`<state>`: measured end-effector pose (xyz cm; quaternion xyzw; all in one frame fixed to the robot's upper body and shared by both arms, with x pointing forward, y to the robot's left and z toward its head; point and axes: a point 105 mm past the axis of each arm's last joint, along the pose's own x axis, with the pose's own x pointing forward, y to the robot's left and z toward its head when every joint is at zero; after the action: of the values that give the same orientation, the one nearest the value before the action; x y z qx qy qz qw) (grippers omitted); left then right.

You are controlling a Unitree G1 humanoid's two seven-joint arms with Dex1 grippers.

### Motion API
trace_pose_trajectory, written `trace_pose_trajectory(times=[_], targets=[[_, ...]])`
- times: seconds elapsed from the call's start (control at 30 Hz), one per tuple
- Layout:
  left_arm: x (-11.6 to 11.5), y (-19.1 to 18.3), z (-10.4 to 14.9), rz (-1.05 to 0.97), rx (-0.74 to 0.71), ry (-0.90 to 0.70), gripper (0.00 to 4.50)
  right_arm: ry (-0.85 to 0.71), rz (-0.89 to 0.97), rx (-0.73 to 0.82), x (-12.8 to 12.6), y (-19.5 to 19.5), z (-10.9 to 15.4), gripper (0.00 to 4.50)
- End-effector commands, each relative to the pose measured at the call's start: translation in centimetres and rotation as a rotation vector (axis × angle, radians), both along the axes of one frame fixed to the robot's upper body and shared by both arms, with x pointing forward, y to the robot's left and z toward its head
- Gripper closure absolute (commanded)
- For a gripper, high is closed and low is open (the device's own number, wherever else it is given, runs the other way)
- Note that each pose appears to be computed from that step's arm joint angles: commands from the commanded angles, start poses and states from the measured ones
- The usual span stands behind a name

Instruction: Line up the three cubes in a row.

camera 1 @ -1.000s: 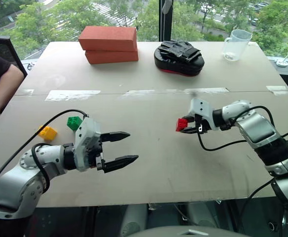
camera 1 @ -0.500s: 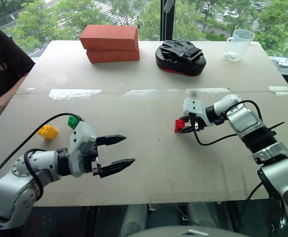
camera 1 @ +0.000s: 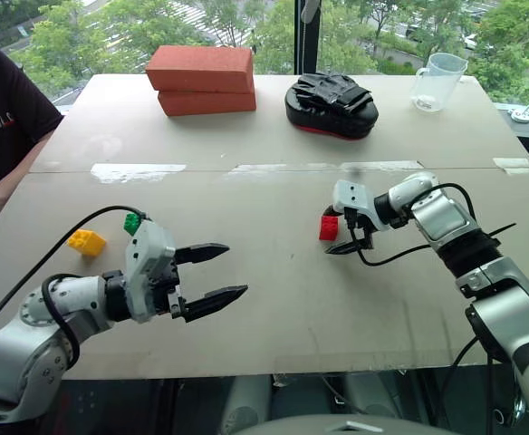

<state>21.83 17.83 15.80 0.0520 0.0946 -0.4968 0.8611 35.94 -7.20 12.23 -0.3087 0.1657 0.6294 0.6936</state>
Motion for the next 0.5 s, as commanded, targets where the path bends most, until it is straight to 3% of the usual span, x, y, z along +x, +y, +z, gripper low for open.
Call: trace_pose_trajectory(times=[0.03,0.2,0.3,0.37,0.5], targets=[[1.0,1.6,0.2,0.142,-0.038,-0.02,0.0,-0.082,0.035,0.101,-0.9,0.1,3.5,0.09],[4.8,6.6,-0.5,0.603,-0.012,-0.103,0.0,-0.132,0.052,0.263,-3.9,-0.1,6.3,0.09],[6.6,9.1,0.3,0.89,-0.002,-0.185,0.0,-0.178,0.029,0.392,-6.8,-0.6,7.8,0.09],[7.2,10.2,0.5,1.06,0.094,-0.22,0.0,-0.187,-0.03,0.487,-8.2,-0.8,9.0,0.09],[7.8,9.8,0.5,1.087,0.114,-0.192,0.0,-0.206,-0.086,0.591,-10.4,-0.7,10.6,0.09]])
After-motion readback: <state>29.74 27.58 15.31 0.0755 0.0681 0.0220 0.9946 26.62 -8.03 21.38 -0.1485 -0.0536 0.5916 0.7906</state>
